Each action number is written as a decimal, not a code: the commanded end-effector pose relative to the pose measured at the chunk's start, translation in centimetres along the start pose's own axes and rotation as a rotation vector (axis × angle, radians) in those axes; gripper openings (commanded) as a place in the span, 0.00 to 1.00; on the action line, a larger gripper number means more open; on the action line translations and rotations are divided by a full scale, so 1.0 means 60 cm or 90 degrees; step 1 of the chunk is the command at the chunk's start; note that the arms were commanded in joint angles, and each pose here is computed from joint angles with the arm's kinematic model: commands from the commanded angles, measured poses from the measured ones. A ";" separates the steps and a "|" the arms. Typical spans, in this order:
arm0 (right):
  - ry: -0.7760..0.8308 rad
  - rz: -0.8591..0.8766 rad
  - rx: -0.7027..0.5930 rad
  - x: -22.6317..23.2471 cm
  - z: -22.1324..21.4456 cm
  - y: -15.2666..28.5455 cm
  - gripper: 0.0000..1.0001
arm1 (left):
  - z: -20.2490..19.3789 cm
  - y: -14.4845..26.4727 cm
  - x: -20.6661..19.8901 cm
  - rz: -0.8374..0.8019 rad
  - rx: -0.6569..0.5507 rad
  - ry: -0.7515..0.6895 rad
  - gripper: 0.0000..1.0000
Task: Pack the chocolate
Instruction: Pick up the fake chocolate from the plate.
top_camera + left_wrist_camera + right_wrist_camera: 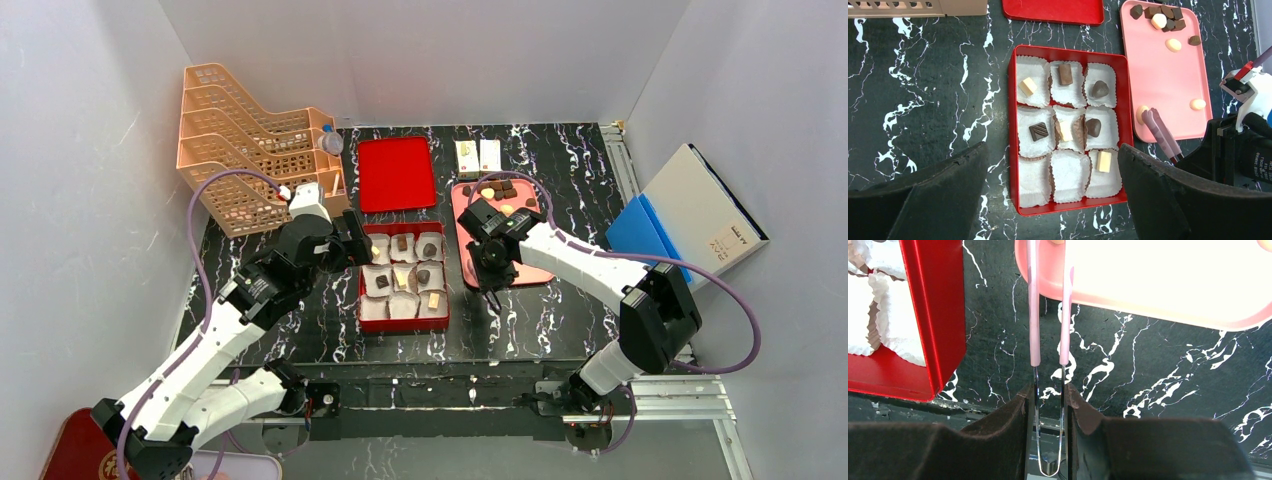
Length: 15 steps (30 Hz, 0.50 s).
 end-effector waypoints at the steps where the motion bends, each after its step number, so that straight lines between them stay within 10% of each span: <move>1: -0.001 -0.010 -0.026 -0.008 0.009 0.021 0.32 | -0.002 -0.003 0.000 0.002 -0.001 -0.002 0.98; 15: -0.002 -0.012 -0.010 -0.010 -0.005 0.017 0.32 | -0.008 -0.002 0.005 0.001 0.001 0.009 0.98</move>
Point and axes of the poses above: each gripper's point midway between its finger pads, its own y axis back along the fingers, its own x axis along the line the jaws close on, z = x × y, the point moved 5 cm from there along y, back along the fingers, and after that the axes turned 12 degrees about y, right-handed, at the moved point
